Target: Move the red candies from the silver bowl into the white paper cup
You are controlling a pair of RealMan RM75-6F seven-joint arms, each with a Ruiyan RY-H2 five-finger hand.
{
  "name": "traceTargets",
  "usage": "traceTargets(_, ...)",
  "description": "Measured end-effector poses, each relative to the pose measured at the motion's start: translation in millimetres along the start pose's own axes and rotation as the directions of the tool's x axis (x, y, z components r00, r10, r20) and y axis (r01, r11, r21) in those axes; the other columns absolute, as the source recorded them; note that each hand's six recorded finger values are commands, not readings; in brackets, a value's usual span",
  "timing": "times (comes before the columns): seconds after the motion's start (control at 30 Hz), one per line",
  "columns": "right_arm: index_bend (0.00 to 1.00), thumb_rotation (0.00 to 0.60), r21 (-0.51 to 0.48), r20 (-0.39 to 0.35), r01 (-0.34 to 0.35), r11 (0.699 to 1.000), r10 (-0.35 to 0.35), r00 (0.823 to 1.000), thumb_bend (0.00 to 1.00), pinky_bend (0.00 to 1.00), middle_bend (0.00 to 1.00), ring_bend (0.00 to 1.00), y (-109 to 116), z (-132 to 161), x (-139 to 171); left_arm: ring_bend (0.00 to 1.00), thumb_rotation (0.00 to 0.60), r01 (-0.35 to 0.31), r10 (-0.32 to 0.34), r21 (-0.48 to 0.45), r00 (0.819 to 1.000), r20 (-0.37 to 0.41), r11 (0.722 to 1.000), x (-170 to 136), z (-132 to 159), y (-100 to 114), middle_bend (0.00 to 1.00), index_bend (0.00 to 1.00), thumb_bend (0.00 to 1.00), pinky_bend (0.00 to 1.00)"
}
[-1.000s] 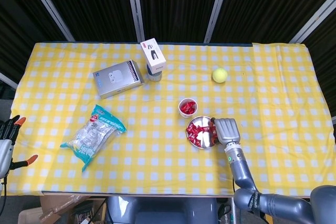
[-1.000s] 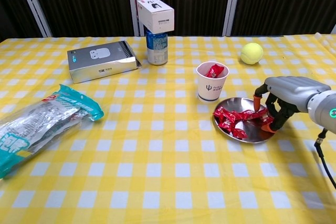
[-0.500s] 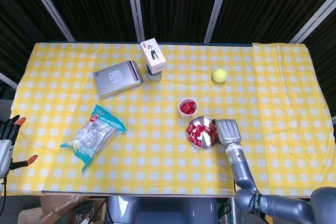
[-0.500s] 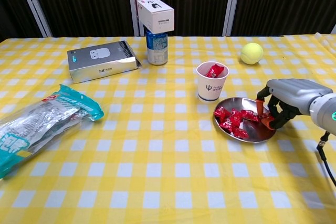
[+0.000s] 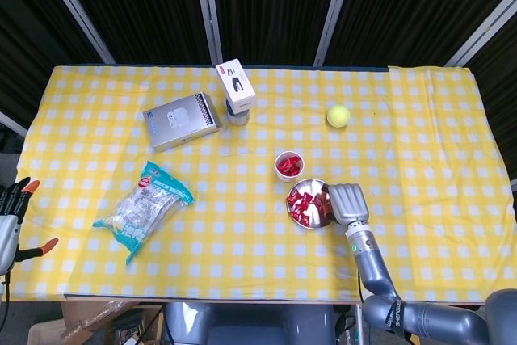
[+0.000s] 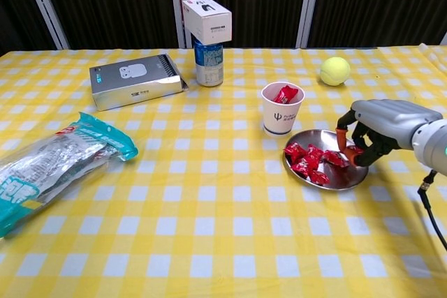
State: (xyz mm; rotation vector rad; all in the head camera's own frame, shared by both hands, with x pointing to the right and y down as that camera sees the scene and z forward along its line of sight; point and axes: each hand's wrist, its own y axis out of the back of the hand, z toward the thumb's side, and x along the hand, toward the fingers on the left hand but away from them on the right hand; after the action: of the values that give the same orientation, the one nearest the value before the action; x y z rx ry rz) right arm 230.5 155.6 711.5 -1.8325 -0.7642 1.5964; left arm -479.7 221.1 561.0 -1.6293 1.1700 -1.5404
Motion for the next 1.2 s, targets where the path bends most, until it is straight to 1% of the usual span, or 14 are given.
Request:
traceTargets(0.17,0.54,0.6,-0.011,-0.025,0.037,0.999,-0.037,0.999,0.6,0.89,0.73,0.86,18.7,6.2,5.1,0.0,0.6,0.0,0.0,-0.001,1.0,0.002,1.0,-0.1,0.5,-0.1,0.0,0.0,0.05,0.0)
traceTargets(0.47,0.54,0.6,-0.039,-0.059,0.111,0.993,-0.113,0.992,0.6,0.89,0.73,0.86,60.0,18.8,11.6,0.0,0.6,0.001,-0.001,-0.003,1.0,0.001,1.0,-0.2,0.6,-0.1,0.0,0.0,0.05,0.0)
traceTargets(0.7,0.54,0.6,-0.068,-0.094,0.156,0.985,-0.162,0.982,0.6,0.89,0.73,0.86,89.8,39.7,6.9,0.0,0.6,0.003,-0.003,-0.005,1.0,-0.002,1.0,0.8,0.0,-0.2,0.0,0.0,0.05,0.0)
traceTargets(0.9,0.54,0.6,-0.064,-0.114,0.154,0.986,-0.161,0.98,0.6,0.89,0.73,0.86,96.8,58.0,-5.1,0.0,0.6,0.008,-0.008,-0.013,1.0,-0.009,1.0,2.3,-1.5,-0.6,0.0,0.0,0.05,0.0)
traceTargets(1.2,0.54,0.6,-0.057,-0.108,0.136,0.989,-0.141,0.984,0.6,0.89,0.73,0.86,90.7,76.6,-34.5,0.0,0.6,0.022,-0.022,-0.025,1.0,-0.02,0.999,3.3,-3.5,-1.2,0.0,0.0,0.05,0.0)
